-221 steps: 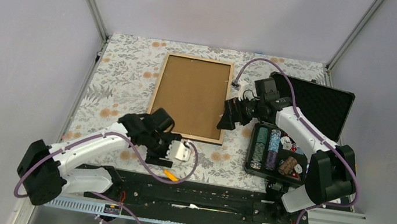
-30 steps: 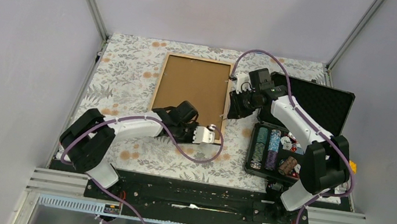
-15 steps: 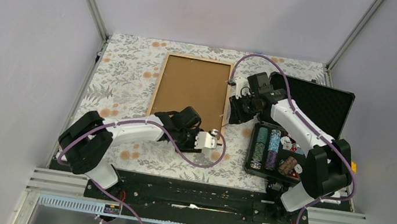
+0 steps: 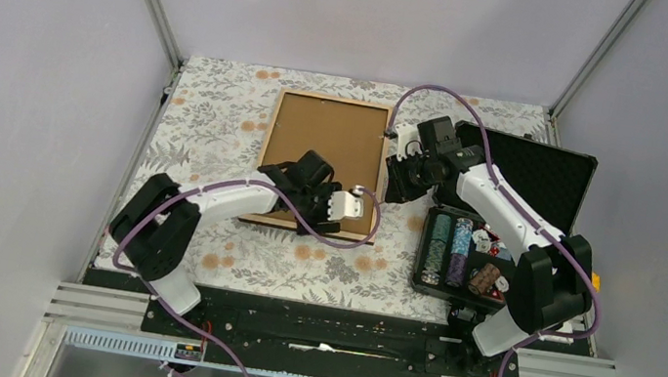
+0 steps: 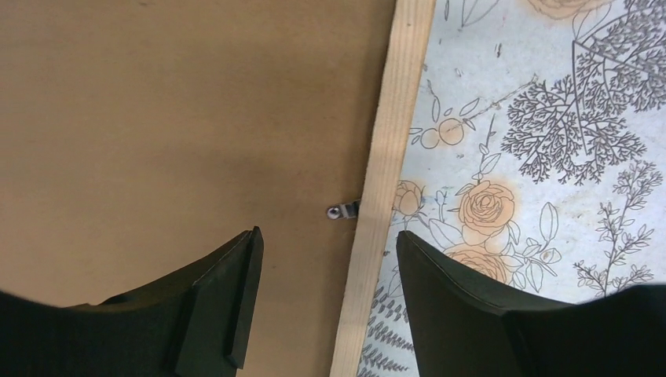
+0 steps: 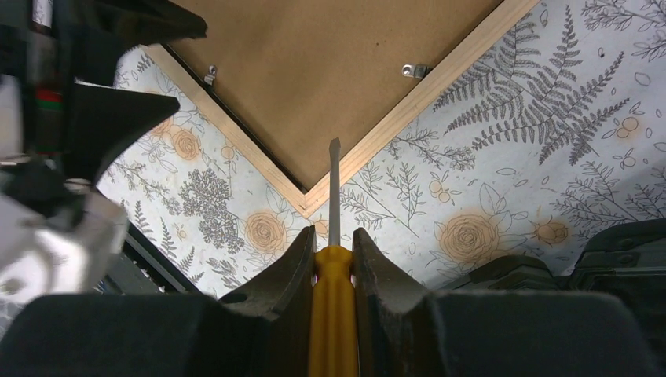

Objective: Take the photo out of the frame

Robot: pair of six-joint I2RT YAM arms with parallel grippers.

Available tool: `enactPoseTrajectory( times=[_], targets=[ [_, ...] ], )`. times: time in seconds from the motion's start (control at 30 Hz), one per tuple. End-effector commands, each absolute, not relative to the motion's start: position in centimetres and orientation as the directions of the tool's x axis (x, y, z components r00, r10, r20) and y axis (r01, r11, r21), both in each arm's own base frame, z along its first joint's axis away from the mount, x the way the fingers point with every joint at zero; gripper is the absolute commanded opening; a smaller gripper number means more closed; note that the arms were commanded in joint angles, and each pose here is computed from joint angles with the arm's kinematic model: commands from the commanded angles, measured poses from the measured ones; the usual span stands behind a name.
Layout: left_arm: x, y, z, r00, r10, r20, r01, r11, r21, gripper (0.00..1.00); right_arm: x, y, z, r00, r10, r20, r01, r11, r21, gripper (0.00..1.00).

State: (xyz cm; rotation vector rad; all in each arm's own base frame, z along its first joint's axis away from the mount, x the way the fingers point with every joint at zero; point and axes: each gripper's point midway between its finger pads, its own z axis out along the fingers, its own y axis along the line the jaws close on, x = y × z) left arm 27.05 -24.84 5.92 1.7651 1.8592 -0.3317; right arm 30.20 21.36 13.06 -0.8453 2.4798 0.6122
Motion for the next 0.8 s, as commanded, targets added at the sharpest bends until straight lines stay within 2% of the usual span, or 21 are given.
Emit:
enactPoseTrajectory(
  times=[0.0,0.13,0.3,0.47,0.6,0.77],
  targets=[
    [27.1,-25.9,4.9,0.042,0.833,-0.551,0.985,0.058,0.163,0.69,31.2,21.8,14.3,-0.685,-0.455,-0.569,-0.664,0.712,0.229,0.0],
    [25.8,-25.9,3.6,0.023,0.838,-0.544,0.993,0.042,0.107,0.64,30.9,21.7,14.1,-0.69,-0.457,-0.562,-0.662,0.712,0.234,0.0],
    [21.7,-26.3,2.2,0.036,0.849,-0.528,0.999,-0.018,0.04,0.4,29.8,21.6,14.1,-0.686,-0.47,-0.555,-0.671,0.705,0.231,0.0],
    [18.3,-26.8,0.6,0.053,0.863,-0.503,0.998,-0.06,0.003,0.22,28.5,21.8,13.0,-0.691,-0.492,-0.53,-0.678,0.696,0.237,0.0],
    [17.6,-27.1,0.5,0.032,0.85,-0.526,0.998,-0.051,-0.022,0.17,27.6,21.4,12.9,-0.691,-0.496,-0.526,-0.676,0.7,0.229,0.0],
    [17.3,-27.6,1.2,0.035,0.834,-0.55,0.998,-0.058,-0.025,0.16,27.1,21.3,13.0,-0.683,-0.5,-0.533,-0.682,0.698,0.22,0.0]
  ],
)
